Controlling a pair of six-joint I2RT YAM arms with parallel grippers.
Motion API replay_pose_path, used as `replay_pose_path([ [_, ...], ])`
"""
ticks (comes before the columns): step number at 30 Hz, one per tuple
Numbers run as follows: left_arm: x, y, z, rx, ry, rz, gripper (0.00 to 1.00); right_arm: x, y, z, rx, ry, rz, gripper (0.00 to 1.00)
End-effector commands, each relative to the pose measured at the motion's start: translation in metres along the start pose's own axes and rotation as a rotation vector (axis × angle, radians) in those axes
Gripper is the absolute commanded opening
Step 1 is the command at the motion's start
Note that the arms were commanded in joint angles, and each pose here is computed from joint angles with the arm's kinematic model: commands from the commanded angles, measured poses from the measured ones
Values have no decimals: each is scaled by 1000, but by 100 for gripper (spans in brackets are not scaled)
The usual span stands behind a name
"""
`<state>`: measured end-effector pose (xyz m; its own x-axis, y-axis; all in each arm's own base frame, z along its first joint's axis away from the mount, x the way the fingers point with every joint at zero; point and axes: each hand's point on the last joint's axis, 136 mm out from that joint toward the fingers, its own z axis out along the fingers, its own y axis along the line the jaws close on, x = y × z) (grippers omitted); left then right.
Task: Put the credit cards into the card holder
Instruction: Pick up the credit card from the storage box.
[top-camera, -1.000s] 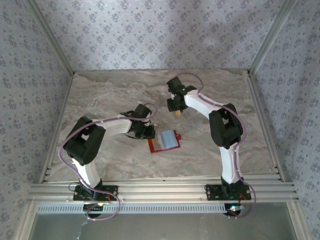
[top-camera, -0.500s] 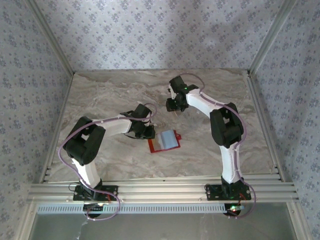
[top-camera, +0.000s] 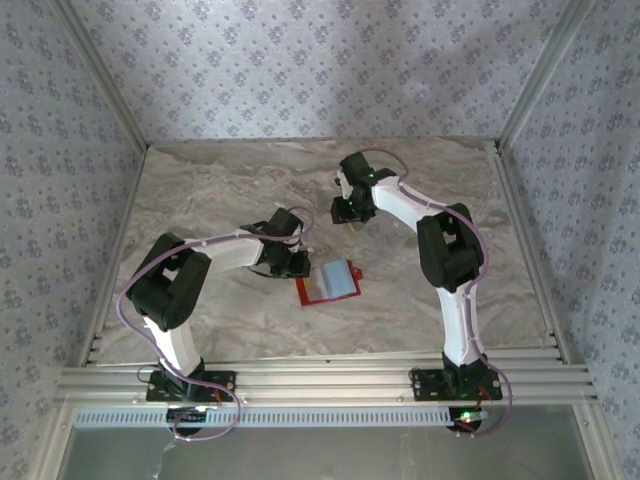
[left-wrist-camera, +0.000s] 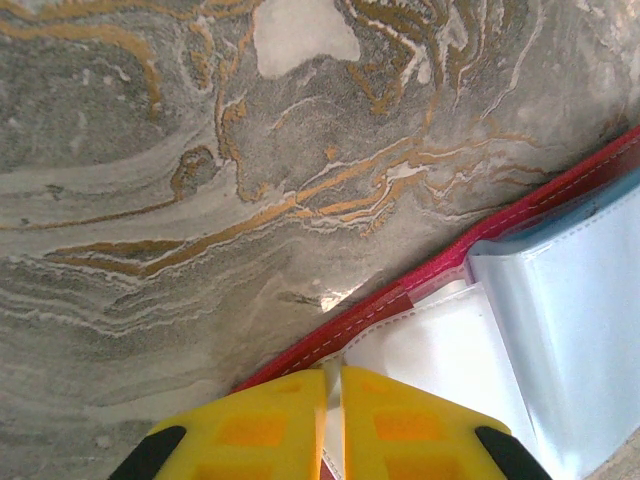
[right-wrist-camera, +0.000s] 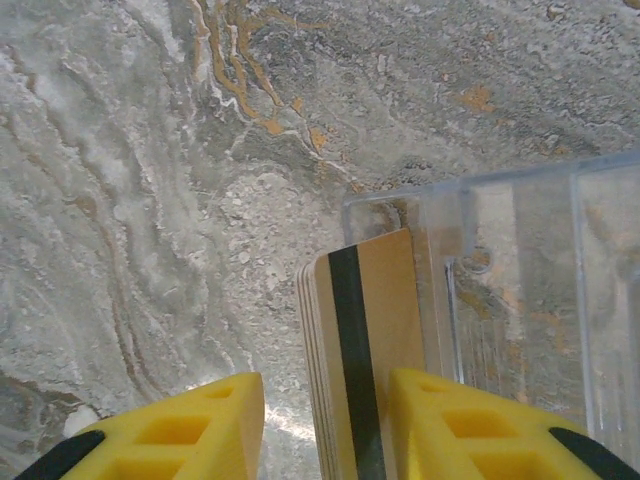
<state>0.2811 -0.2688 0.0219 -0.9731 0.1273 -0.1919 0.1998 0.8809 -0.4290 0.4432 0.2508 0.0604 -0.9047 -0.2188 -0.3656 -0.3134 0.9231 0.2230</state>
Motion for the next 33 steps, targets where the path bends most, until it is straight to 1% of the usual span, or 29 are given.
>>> replay_pose_path([
  [1, 18, 5, 11, -18, 70, 5, 13, 1, 5, -3, -69, 18, 15, 38],
  [9, 19, 5, 12, -19, 73, 4, 13, -3, 7, -11, -130, 0, 37, 34],
  [19, 18, 5, 12, -21, 73, 6, 13, -1, 7, -14, -175, 6, 56, 29],
  [22, 18, 6, 12, -22, 72, 5, 13, -8, 8, -16, -190, -23, 54, 28],
  [33, 18, 6, 13, -22, 74, 5, 13, -10, 11, -20, -235, -29, 64, 28],
])
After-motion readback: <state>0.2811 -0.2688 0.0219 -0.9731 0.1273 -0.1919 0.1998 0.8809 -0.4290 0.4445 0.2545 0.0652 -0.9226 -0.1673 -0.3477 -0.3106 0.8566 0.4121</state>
